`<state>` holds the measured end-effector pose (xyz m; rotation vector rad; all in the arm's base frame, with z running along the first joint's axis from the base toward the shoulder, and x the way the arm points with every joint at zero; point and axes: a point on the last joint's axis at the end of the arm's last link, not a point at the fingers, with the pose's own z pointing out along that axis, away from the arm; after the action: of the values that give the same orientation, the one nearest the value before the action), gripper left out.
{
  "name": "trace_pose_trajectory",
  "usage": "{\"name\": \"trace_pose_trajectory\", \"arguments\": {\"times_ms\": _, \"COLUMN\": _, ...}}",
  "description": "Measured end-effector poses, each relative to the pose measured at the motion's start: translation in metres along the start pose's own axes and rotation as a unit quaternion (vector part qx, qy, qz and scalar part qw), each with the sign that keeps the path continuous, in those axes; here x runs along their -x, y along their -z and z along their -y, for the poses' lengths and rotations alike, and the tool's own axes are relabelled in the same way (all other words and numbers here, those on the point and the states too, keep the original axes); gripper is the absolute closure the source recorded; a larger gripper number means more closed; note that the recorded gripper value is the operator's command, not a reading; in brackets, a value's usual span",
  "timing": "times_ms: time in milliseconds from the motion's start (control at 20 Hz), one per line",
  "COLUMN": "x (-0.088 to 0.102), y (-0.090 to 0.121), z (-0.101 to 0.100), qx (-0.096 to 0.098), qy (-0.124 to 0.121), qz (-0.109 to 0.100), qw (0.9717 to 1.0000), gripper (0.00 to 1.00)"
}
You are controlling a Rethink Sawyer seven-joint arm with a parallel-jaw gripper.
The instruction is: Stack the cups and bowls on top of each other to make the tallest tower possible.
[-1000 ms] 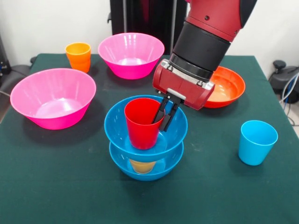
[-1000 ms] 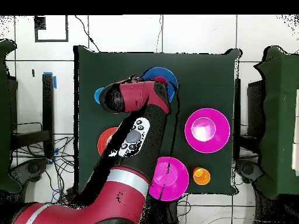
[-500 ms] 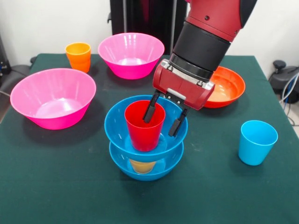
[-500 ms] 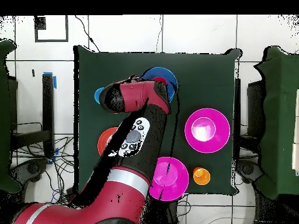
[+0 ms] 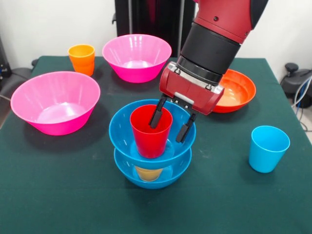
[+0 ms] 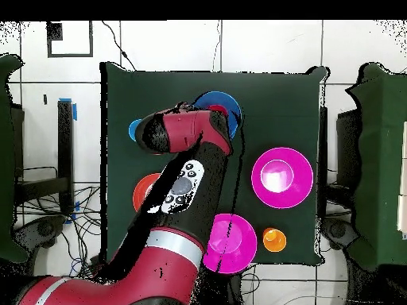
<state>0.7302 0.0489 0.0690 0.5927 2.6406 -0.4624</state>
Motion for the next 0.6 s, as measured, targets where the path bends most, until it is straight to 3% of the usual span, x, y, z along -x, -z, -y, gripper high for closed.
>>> {"name": "trace_pose_trajectory", "arguments": {"times_ms": 600, "x": 0.0043, "y": 0.0088, "z": -0.0017, "qx": -0.005, "qy": 0.007, "qz": 0.012, "qw": 0.9999, "gripper": 0.0}}
